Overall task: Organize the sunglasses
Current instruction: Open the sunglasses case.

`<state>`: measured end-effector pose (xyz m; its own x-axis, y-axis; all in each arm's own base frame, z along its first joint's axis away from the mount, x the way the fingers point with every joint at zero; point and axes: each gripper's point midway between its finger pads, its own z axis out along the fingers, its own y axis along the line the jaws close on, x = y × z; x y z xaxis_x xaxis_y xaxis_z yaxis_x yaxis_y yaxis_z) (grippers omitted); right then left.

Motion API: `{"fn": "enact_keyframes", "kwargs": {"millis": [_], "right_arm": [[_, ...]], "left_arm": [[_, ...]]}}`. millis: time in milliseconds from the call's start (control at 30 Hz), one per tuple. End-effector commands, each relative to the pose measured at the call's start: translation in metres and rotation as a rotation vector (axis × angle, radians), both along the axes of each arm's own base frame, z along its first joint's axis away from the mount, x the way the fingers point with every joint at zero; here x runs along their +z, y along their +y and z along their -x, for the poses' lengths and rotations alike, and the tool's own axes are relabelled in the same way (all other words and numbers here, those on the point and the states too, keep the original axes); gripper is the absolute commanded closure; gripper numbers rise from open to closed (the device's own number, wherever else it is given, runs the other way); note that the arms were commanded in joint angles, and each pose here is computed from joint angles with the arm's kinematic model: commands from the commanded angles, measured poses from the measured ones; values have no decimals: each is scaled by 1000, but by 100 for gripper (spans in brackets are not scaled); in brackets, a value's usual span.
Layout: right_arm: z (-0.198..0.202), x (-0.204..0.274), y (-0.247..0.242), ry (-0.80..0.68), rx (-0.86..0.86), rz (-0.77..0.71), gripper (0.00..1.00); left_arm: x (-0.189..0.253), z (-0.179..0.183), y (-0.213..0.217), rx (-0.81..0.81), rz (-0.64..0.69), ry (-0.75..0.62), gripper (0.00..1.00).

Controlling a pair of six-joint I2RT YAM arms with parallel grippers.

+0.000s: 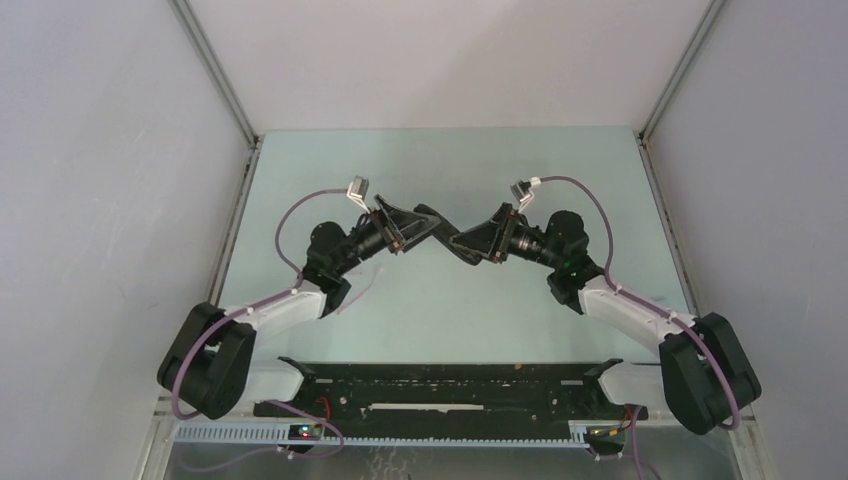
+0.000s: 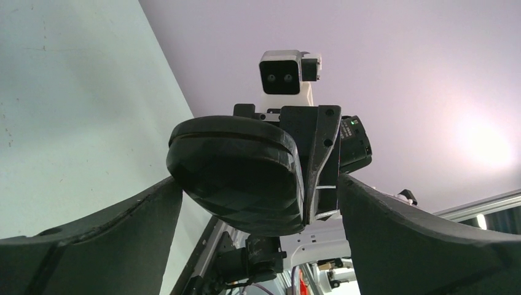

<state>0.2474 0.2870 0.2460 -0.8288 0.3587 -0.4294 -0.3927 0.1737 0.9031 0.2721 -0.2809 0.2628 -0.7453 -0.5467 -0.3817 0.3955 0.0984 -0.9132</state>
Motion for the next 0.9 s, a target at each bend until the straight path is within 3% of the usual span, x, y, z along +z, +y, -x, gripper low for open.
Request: {"fn": "enact_keyframes", "kwargs": {"millis": [0, 200, 267, 400, 433, 500, 633, 767, 867], "right_arm": [[-3, 37, 6, -87, 3, -96, 100], [-5, 36, 11, -62, 17, -124, 100], [-5, 34, 12, -57, 19, -123, 100], [-5, 32, 12, -49, 21, -120, 100], [-6, 33, 11, -45, 18, -122, 100], [-6, 33, 11, -34, 20, -128, 100], [-9, 37, 7, 16, 17, -168, 100], [-20, 34, 0, 185, 17, -277, 100], [-25, 37, -3, 295, 34, -402, 100]], "left_arm": [[13, 1, 0, 9, 39, -55, 0], [11, -2, -4, -7, 43, -48, 7], [11, -2, -6, -15, 42, -46, 14], [11, -6, -8, -13, 48, -38, 35], [10, -8, -8, -7, 49, -33, 51], [10, -9, -8, -6, 50, -28, 64], [8, -9, -10, -15, 49, -23, 84], [11, -6, -11, -33, 49, -53, 98], [15, -4, -10, -34, 52, -91, 100]]}}
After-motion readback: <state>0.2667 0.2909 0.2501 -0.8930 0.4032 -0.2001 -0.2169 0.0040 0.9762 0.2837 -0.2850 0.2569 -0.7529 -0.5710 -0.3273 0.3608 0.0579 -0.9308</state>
